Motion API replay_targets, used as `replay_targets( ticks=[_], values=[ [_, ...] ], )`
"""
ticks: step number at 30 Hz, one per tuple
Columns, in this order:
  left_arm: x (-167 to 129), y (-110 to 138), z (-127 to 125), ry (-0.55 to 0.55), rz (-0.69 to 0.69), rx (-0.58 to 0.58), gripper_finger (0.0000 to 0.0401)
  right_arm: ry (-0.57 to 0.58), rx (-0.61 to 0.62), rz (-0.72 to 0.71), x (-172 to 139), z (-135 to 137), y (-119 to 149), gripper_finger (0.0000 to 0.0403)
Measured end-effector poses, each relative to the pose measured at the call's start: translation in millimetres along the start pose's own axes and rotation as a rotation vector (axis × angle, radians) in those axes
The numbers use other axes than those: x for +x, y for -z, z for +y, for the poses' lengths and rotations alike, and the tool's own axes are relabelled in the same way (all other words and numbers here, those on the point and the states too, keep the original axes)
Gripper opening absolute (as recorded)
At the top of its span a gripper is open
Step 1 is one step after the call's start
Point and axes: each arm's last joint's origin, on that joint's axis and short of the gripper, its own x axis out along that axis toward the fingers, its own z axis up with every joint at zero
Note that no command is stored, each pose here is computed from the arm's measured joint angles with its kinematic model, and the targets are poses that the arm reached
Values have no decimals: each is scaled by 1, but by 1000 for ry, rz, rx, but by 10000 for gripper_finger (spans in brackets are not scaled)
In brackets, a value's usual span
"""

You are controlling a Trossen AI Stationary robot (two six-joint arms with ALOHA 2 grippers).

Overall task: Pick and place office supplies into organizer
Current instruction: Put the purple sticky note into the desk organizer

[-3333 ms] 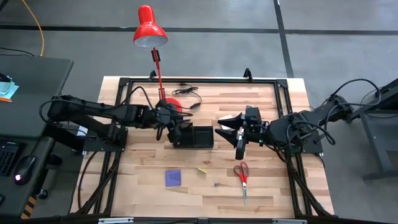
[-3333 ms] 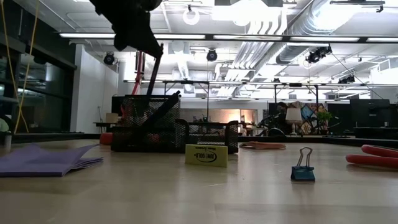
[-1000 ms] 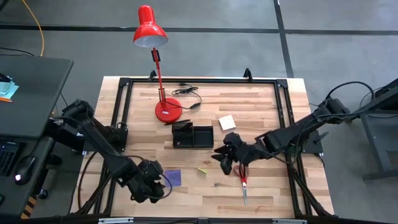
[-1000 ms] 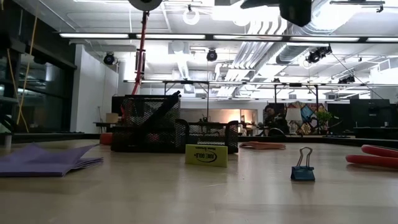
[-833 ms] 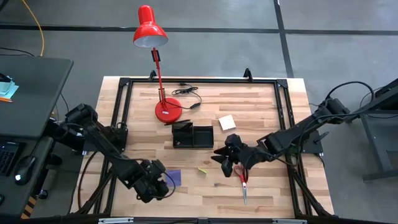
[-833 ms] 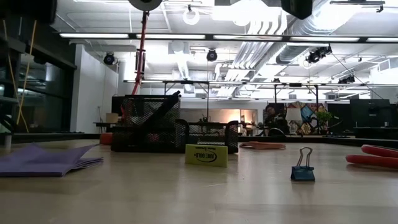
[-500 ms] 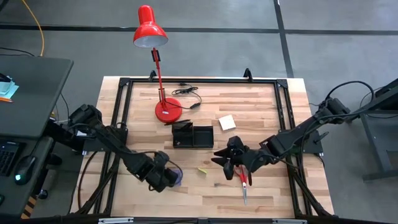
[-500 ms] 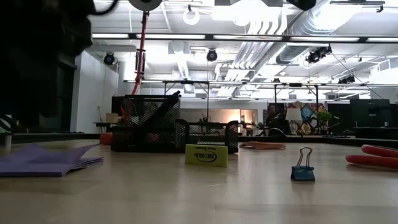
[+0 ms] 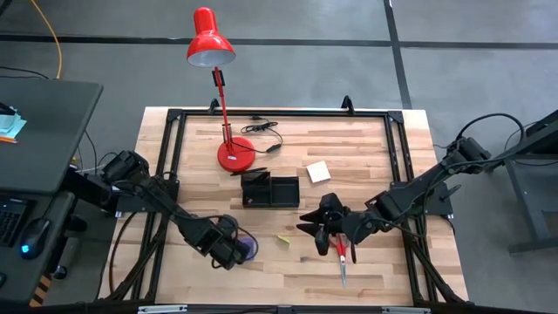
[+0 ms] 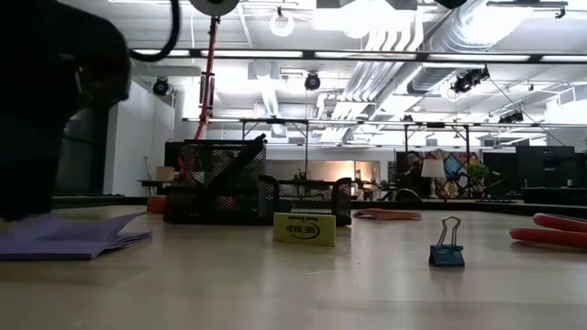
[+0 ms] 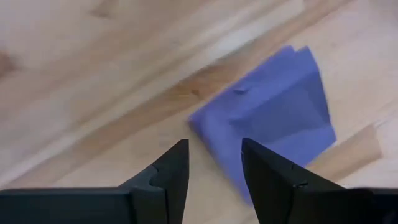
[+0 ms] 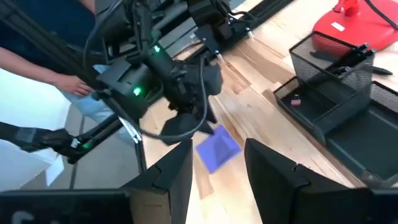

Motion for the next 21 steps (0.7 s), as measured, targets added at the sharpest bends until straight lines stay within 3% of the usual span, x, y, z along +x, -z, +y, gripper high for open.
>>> replay_targets(
  ticks=[21],
  values=[
    [8,2,-11,93,-7,-20,111,12,-13,13,1,-2,0,138]
  ],
)
